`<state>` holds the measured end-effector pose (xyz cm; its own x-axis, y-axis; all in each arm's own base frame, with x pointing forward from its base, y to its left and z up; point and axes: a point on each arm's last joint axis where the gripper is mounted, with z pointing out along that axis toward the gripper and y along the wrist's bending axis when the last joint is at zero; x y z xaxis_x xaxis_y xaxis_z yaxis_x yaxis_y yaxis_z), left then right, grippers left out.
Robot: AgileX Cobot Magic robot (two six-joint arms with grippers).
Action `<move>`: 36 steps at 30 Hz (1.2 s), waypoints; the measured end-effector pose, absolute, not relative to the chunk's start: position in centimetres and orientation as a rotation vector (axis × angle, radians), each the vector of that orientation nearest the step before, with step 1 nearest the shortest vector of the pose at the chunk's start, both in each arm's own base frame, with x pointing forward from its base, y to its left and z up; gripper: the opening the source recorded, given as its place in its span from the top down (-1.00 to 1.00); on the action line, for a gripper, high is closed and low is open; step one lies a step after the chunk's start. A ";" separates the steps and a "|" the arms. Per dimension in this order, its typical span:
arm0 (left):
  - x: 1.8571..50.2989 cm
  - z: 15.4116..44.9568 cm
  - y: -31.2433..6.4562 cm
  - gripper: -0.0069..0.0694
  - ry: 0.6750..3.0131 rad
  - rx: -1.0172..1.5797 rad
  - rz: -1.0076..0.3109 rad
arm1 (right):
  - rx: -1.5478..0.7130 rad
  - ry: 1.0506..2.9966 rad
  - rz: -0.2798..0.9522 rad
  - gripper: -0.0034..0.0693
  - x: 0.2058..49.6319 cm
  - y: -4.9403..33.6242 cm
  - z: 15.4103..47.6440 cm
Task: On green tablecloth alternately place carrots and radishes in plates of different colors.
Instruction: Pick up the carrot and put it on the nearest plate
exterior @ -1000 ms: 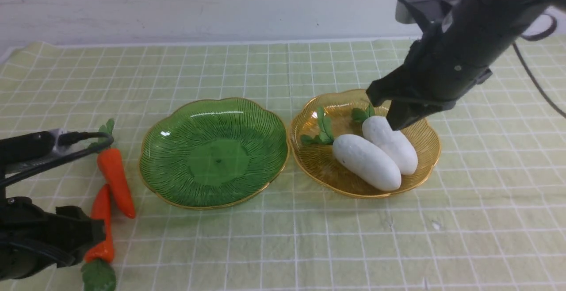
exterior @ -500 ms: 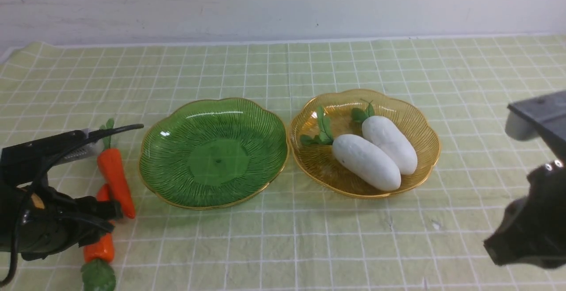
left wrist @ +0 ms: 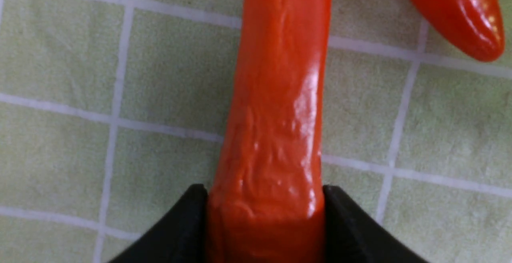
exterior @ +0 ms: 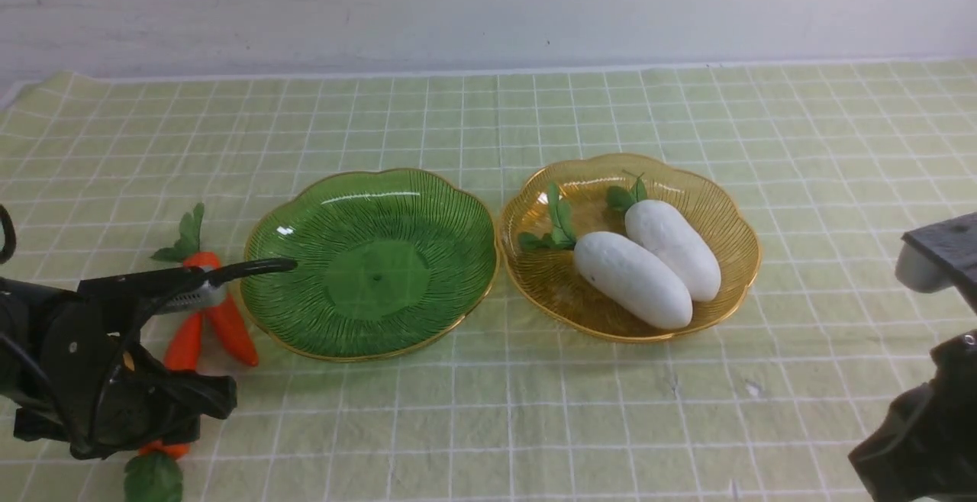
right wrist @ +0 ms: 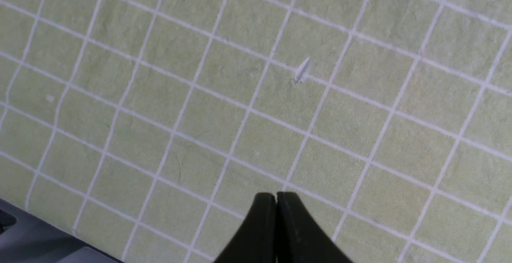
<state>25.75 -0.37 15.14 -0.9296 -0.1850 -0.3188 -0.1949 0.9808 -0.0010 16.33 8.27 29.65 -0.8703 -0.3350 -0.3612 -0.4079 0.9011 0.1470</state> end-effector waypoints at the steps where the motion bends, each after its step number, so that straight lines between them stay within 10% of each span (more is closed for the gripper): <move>1: 25.7 15.2 -0.3 -0.01 2.820 -0.276 0.054 | -0.550 2.736 0.313 0.94 16.3 8.3 29.6; 10: 25.9 23.0 0.8 -0.01 2.847 -0.279 0.244 | -0.550 2.709 0.314 0.94 16.5 8.3 29.7; 15: 28.4 28.6 -0.5 -0.01 2.654 -0.344 -0.001 | -0.530 2.644 0.321 0.95 17.1 8.5 30.0; 28: 33.8 24.0 -8.7 -0.02 2.581 -0.122 -0.434 | -0.514 2.612 0.326 0.95 17.3 8.6 30.1; 36: 35.6 22.8 -9.1 -0.61 2.561 -0.204 -0.494 | -0.521 2.607 0.308 0.95 17.4 8.5 30.1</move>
<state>35.58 -9.09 22.85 -0.8536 -0.2372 -0.4637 -0.0477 0.9221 -0.3840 17.40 8.49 30.12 -0.8222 -0.3075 -0.4791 -0.4105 0.9033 0.1248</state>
